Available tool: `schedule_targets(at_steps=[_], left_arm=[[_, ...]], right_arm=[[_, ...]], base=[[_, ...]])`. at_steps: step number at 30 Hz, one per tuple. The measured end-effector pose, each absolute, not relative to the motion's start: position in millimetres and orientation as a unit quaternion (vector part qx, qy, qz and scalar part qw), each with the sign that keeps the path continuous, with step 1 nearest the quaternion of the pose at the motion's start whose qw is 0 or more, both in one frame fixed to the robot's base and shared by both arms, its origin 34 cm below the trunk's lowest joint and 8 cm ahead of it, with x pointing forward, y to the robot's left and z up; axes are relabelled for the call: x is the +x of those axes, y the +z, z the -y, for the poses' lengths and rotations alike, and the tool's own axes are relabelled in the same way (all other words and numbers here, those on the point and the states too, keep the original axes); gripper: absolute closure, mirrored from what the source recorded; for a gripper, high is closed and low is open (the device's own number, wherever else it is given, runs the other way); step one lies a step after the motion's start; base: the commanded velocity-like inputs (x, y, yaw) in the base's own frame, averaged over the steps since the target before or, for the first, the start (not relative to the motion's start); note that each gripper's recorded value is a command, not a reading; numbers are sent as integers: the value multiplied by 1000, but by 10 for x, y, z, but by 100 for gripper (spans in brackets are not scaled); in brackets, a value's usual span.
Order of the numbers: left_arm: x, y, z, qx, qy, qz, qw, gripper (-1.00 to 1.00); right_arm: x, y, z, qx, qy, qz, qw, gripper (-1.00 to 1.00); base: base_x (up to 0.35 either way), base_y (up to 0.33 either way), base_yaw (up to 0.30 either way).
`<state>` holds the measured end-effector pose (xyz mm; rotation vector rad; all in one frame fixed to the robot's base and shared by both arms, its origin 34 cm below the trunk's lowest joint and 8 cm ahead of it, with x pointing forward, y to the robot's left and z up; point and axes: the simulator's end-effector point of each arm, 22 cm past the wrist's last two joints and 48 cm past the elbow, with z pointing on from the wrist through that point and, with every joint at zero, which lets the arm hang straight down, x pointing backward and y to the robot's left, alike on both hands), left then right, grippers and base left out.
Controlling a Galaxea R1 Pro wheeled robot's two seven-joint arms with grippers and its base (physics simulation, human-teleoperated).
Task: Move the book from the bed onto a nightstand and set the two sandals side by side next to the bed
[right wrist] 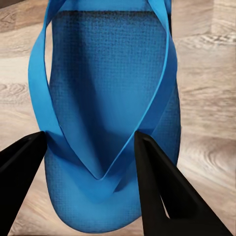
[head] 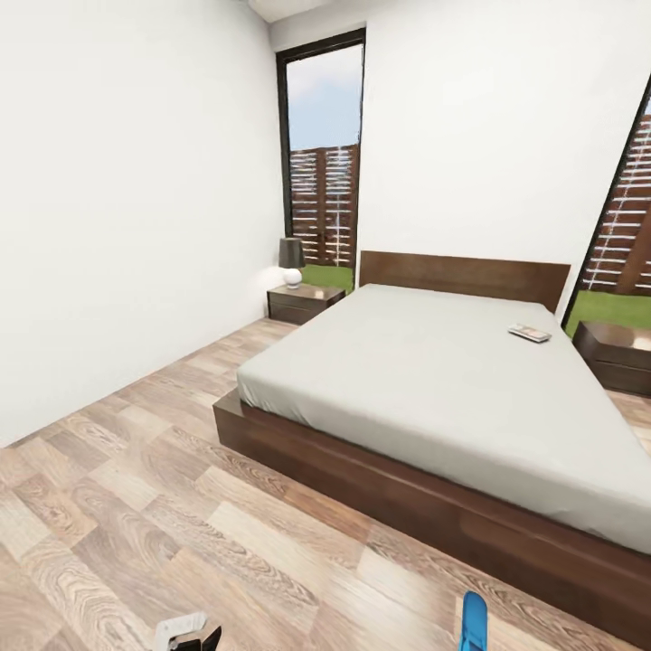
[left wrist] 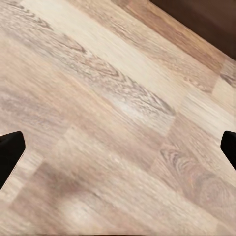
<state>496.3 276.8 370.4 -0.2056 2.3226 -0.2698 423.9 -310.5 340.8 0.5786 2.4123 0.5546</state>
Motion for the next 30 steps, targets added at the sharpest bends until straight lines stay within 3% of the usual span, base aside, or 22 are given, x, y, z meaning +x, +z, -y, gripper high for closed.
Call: schedule_targets(at_steps=[30], left_arm=[[5017,3912,-2781,-79,-104,-911,392,-100]], right_arm=[[4260,3583,3085,203,204,-912,294,100]], base=[[0,0,287]])
